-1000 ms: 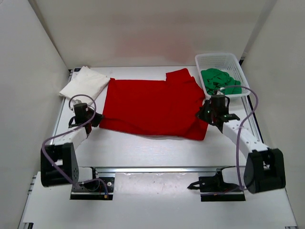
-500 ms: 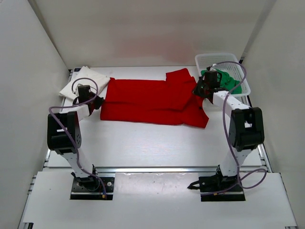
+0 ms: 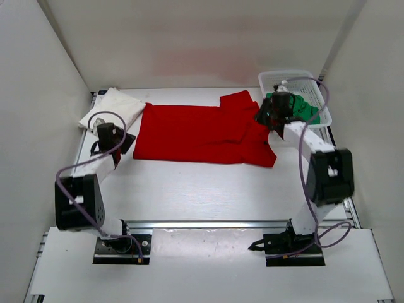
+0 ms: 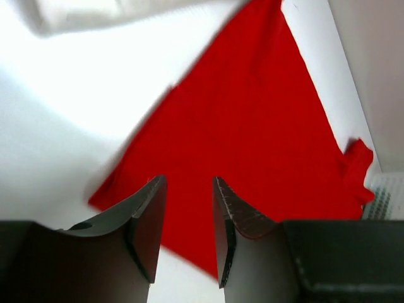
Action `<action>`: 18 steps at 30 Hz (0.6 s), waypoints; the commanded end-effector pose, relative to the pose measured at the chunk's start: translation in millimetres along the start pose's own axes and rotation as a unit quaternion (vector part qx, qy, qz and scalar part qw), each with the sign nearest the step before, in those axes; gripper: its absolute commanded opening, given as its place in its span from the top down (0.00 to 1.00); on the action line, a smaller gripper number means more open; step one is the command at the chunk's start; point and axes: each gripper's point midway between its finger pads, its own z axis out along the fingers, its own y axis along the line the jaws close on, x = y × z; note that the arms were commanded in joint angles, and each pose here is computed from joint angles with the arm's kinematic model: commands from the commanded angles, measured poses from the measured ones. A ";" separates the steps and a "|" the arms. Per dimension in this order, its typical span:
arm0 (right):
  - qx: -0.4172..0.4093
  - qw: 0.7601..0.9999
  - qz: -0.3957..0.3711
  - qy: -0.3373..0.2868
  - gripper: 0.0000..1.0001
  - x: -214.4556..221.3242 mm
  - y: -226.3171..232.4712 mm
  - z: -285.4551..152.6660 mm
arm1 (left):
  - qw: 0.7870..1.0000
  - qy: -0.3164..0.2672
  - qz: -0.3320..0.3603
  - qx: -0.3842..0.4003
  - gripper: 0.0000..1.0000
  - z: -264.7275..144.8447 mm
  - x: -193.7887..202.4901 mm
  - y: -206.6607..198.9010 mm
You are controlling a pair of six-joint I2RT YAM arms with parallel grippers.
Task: Fold and stack the t-shirts
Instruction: Fold the flattened tshirt in 1/3 of the way
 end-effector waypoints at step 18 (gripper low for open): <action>0.069 0.988 0.140 -0.018 0.62 139.0 -104.5 -91.1 | 0.995 0.078 -0.040 -0.036 0.61 13.4 69.9 61.0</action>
